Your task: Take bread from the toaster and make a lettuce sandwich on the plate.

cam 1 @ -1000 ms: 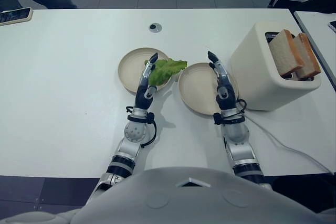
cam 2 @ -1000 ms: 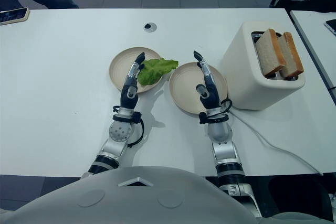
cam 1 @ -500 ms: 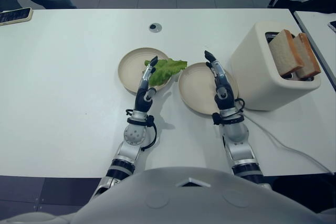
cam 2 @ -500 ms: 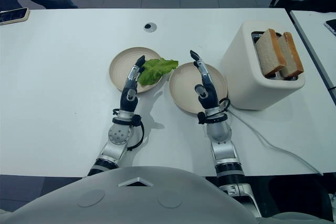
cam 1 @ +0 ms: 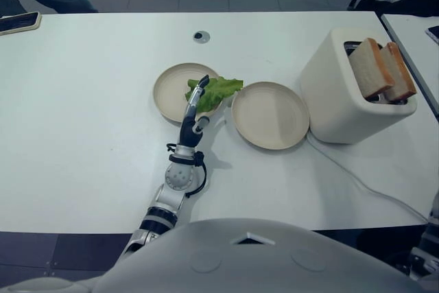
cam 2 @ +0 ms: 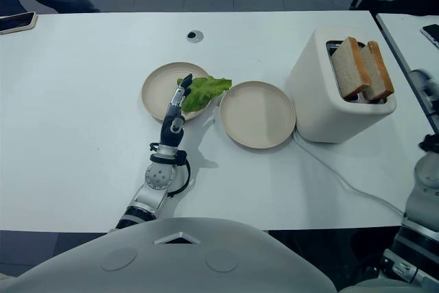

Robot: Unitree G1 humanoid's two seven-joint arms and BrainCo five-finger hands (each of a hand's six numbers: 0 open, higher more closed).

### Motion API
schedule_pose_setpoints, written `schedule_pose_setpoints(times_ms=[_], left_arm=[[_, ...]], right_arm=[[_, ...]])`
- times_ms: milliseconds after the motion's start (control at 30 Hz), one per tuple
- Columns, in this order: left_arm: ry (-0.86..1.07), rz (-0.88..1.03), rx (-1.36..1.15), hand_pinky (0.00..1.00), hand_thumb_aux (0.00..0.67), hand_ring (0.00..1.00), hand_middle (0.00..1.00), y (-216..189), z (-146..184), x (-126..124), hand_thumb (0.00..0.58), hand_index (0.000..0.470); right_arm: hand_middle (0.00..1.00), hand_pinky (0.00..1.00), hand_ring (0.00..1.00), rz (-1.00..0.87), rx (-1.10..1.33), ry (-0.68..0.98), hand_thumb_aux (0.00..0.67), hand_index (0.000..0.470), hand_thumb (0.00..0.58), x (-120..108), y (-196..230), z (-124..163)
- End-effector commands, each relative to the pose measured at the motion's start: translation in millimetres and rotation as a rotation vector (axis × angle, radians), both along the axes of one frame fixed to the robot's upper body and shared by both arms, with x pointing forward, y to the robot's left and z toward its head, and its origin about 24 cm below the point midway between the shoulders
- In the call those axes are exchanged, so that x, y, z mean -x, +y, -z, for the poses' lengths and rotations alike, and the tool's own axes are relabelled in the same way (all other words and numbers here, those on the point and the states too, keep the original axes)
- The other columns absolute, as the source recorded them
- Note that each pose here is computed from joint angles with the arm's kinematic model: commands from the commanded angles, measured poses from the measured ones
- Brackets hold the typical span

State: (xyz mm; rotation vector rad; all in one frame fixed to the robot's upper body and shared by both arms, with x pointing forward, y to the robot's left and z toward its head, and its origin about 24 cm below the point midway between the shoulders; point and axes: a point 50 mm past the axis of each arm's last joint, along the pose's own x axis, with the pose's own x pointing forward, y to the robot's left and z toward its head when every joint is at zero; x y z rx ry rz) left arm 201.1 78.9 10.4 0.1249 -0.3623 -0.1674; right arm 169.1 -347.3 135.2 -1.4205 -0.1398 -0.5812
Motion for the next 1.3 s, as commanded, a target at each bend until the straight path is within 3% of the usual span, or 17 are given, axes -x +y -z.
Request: schedule_pose_setpoints(times_ms=[33,167,200,233,267,300,333,367,667,767,833,900,1000,1100,1200,1300], left_arm=[[-0.002,0.011,0.005,0.0,0.0,0.0,0.0,-4.7,-1.2,-1.4,0.0,0.0],[-0.008,0.009,0.007,0.0,0.0,0.0,0.0,-3.6,-2.3,-0.9,0.0,0.0],[-0.009,0.009,0.008,0.0,0.0,0.0,0.0,-3.5,-2.6,-0.8,0.0,0.0],[-0.01,0.009,0.008,0.0,0.0,0.0,0.0,-3.4,-2.7,-0.7,0.0,0.0],[-0.011,0.01,0.008,0.0,0.0,0.0,0.0,-3.6,-2.9,-0.6,0.0,0.0],[-0.012,0.01,0.009,0.0,0.0,0.0,0.0,-3.6,-3.1,-0.3,0.0,0.0],[-0.012,0.01,0.01,0.0,0.0,0.0,0.0,-3.5,-3.4,0.1,0.0,0.0],[-0.013,0.01,0.011,0.0,0.0,0.0,0.0,-3.4,-3.7,0.6,0.0,0.0],[-0.011,0.007,0.01,0.0,0.0,0.0,0.0,-1.7,-4.1,3.4,0.0,0.0],[-0.008,0.001,0.007,0.0,0.0,0.0,0.0,0.1,-3.3,4.5,0.0,0.0],[-0.003,-0.004,0.006,0.0,0.0,0.0,0.0,0.8,-2.2,5.9,0.0,0.0],[-0.001,-0.005,0.006,0.0,0.0,0.0,0.0,1.1,-1.9,6.4,0.0,0.0],[-0.005,-0.01,0.005,0.0,0.0,0.0,0.0,1.5,-2.4,6.0,0.0,0.0],[-0.025,-0.042,-0.007,0.0,0.0,0.0,0.0,8.2,-5.5,2.0,0.0,0.0],[-0.046,-0.09,-0.073,0.0,0.0,0.0,0.0,19.1,-6.0,-0.1,0.0,0.0],[-0.062,-0.119,-0.131,0.0,0.0,0.0,0.0,28.6,-6.0,-2.9,0.0,0.0]], right_arm=[[0.0,0.0,0.0,0.034,0.021,0.177,0.0,0.0,0.0,-4.2,-4.5,22.8],[0.0,0.0,0.0,0.119,0.032,0.202,0.0,0.0,0.0,-8.8,-19.0,20.5],[0.0,0.0,0.0,0.125,0.044,0.206,0.26,0.182,0.363,-10.7,-20.4,18.5],[0.0,0.0,0.0,0.127,0.057,0.205,0.504,0.354,0.545,-11.6,-20.9,16.5],[0.05,0.05,0.05,0.127,0.067,0.203,0.67,0.47,0.58,-11.5,-21.3,15.1],[0.35,0.35,0.35,0.121,0.077,0.201,0.67,0.47,0.58,-11.6,-20.7,13.8],[0.8,0.8,0.8,0.111,0.09,0.187,0.67,0.47,0.58,-11.5,-18.7,11.5],[1.0,1.0,1.0,0.092,0.107,0.167,0.67,0.47,0.58,-11.7,-15.3,7.9],[1.0,1.0,1.0,-0.085,0.126,-0.219,0.67,0.47,0.58,-18.7,29.0,-22.2],[1.0,1.0,1.0,-0.099,0.14,-0.539,0.67,0.47,0.58,-1.7,40.0,-50.7],[1.0,1.0,1.0,-0.235,0.152,-0.751,0.67,0.47,0.58,13.1,62.3,-72.0],[1.0,1.0,1.0,-0.433,0.037,-0.824,0.67,0.47,0.58,16.7,87.2,-80.5],[1.0,1.0,1.0,-0.718,-0.433,-0.697,0.67,0.47,0.58,-3.9,115.0,-61.6],[1.0,1.0,1.0,-0.759,-0.852,-0.291,0.67,0.47,0.58,-43.4,133.9,8.6],[1.0,1.0,1.0,-0.671,-0.937,0.04,0.67,0.47,0.58,-66.3,132.2,70.9],[1.0,1.0,1.0,-0.626,-0.91,0.177,0.67,0.47,0.58,-66.0,125.6,97.0]])
